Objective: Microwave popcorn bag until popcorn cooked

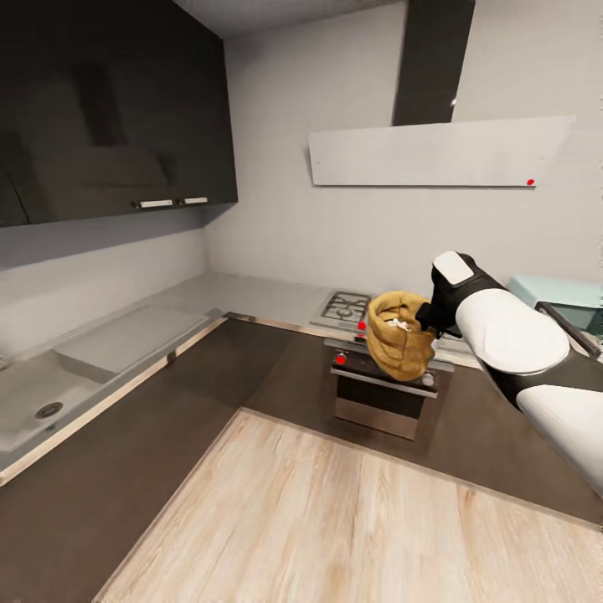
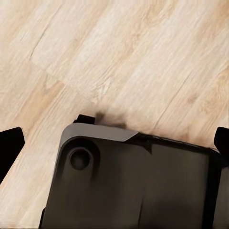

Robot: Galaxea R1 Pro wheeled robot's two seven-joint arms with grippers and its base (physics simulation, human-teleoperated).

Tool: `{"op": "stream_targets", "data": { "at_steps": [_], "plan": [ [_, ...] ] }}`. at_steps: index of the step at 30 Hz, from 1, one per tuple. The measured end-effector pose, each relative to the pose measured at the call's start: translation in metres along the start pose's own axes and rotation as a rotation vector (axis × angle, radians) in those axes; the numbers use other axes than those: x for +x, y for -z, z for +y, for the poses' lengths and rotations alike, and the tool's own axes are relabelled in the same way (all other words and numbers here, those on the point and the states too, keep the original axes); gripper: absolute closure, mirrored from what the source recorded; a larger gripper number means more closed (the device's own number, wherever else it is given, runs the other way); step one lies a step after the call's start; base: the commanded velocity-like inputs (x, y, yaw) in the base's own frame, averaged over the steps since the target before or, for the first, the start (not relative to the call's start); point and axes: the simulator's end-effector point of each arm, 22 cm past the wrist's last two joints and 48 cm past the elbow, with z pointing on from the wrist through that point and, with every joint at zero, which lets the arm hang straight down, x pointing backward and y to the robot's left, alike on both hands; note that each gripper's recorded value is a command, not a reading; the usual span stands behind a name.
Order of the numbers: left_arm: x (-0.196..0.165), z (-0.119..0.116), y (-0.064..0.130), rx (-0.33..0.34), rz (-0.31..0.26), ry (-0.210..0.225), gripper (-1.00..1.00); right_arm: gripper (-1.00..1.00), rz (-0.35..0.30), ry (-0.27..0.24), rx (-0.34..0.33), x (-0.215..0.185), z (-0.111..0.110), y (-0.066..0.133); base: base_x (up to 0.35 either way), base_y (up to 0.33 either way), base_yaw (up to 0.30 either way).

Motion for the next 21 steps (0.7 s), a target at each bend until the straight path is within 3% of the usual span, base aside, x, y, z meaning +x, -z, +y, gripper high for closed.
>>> {"op": "stream_targets", "data": {
  "at_steps": [9, 21],
  "plan": [
    [0.0009, 0.0001, 0.0002, 0.0, 0.001, -0.001, -1.0, 1.0, 0.008, 0.0, 0.005, 0.0039, -0.0023, -0.0052, -0.344, 0.0, -0.011],
    [0.0009, 0.0, 0.0002, 0.0, 0.001, -0.002, -1.0, 1.0, 0.012, 0.001, -0.004, 0.0071, -0.0012, -0.0093, -0.344, 0.0, -0.264]
  ]
}}
